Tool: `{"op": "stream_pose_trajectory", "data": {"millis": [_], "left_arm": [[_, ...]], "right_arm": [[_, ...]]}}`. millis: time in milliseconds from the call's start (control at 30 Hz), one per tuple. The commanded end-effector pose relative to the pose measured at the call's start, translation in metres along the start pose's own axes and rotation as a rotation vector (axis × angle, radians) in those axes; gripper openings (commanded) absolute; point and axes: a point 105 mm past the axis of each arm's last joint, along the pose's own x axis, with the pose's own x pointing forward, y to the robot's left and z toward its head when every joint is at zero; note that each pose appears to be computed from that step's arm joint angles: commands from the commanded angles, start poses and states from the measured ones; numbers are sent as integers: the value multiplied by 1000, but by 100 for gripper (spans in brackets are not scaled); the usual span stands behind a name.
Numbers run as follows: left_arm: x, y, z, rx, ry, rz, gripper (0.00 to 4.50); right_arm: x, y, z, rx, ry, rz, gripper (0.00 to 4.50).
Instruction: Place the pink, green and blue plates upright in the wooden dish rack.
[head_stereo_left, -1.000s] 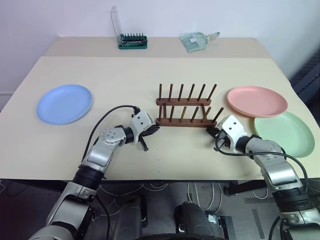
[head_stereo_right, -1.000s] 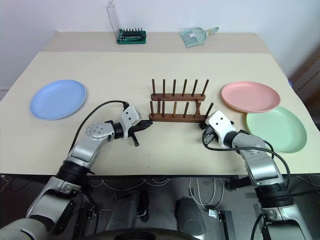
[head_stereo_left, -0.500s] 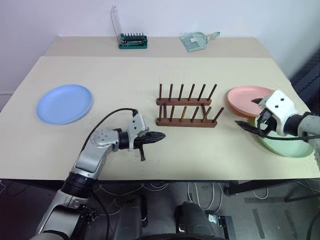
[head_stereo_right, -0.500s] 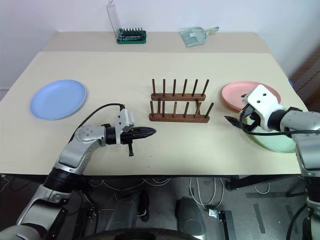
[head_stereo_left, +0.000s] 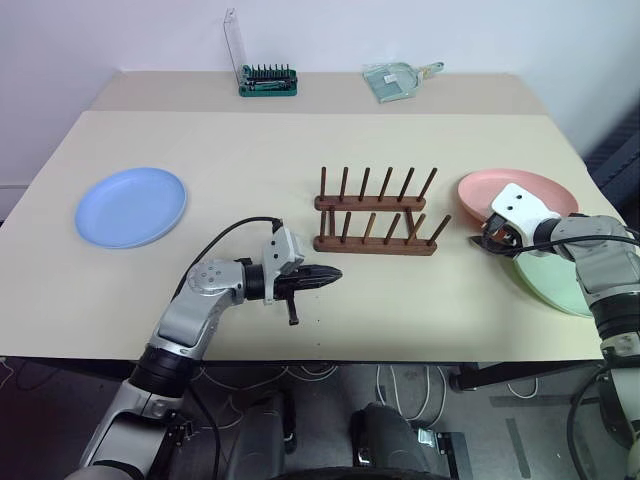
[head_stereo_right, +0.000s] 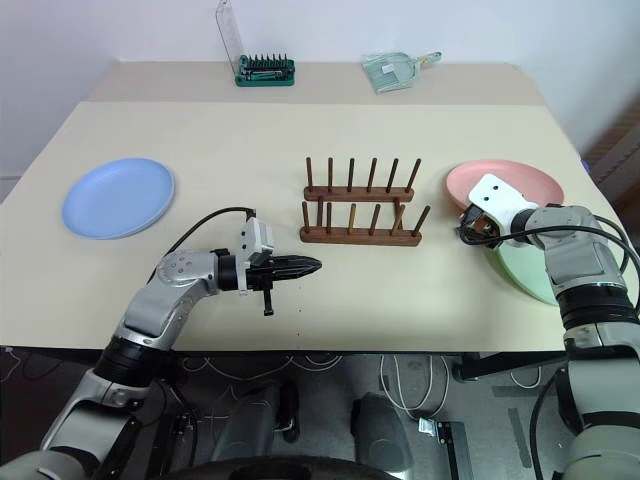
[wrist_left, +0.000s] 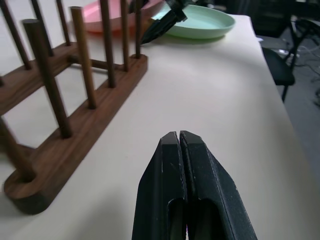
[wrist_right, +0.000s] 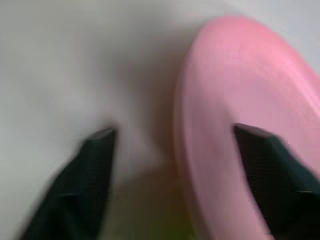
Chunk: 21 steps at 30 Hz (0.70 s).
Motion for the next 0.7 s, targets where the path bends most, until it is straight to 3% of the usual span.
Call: {"op": "stream_pose_trajectory", "data": {"millis": [33, 133, 367, 533, 600, 700], "left_arm": [[-2, -1, 13, 27, -50, 18, 3], [-2, -1, 13, 22, -53, 20, 3], [0, -1, 14, 24, -57, 10, 3], [1, 0, 14, 27, -58, 7, 3], [1, 1, 14, 28, -60, 13, 3], [0, 2, 14, 31, -66, 27, 3]], "right_arm": [[-4, -8, 15, -49, -41, -39, 152], [-6, -7, 19, -64, -48, -49, 4], [-21, -15, 32, -130, -81, -134, 4], [-53, -37, 63, -172, -209, -286, 4], [-73, -44, 90, -124, -351, -327, 4], [-115, -41, 145, 29, -694, -317, 4]]}}
